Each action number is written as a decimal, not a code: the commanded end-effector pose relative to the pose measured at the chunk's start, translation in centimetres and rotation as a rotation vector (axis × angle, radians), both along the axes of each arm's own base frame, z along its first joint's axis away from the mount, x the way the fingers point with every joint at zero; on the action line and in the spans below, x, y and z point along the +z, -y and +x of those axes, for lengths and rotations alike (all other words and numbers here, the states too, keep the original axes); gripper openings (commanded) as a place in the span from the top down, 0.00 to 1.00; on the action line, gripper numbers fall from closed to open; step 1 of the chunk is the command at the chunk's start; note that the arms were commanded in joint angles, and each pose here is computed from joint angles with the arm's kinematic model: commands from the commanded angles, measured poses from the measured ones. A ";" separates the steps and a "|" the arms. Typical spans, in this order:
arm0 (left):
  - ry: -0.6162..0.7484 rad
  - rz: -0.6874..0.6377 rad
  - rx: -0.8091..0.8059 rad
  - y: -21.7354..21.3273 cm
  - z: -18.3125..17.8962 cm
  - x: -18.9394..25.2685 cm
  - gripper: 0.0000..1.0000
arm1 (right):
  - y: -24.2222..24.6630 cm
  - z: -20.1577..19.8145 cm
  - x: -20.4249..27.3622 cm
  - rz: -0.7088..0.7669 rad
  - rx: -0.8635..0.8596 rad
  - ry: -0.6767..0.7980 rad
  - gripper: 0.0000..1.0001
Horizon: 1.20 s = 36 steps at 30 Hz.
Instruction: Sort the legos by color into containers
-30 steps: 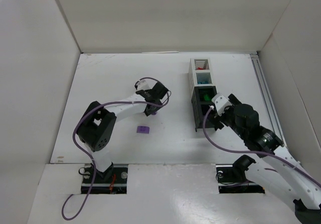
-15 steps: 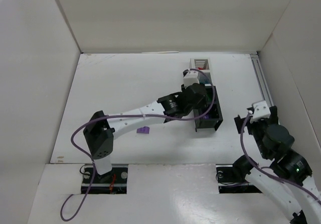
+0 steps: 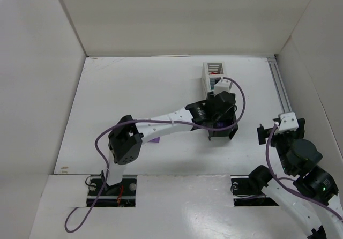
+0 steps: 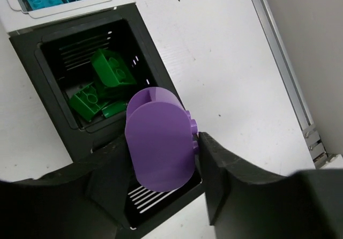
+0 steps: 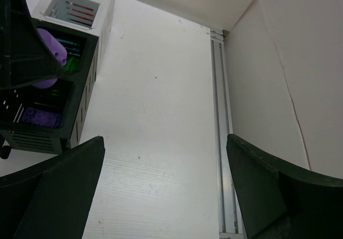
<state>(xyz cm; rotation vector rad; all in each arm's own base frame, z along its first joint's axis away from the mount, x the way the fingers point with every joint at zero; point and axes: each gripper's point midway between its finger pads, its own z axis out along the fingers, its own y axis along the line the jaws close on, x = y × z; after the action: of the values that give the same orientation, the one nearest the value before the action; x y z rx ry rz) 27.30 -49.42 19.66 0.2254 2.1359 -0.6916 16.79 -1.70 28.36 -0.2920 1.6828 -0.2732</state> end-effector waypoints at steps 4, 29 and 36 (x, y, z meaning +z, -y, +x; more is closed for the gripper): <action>0.053 -0.059 -0.008 -0.6 -1.4 4.1 0.33 | 0.2 0.0 0.6 0.018 -0.020 0.007 0.01; -0.272 -0.203 0.697 -32.5 -10.8 -2.3 0.00 | -29.4 2.6 -4.1 -0.328 1.170 -0.008 0.01; -0.275 -0.300 0.685 -34.6 -11.8 -2.4 0.00 | -38.6 4.1 -10.7 -0.462 1.329 -0.134 0.05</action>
<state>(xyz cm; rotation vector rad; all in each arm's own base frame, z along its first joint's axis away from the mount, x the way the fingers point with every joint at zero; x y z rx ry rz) 15.37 -15.51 16.91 -0.6972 2.1633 -0.6145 19.33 33.36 14.87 -1.7529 1.3389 0.3541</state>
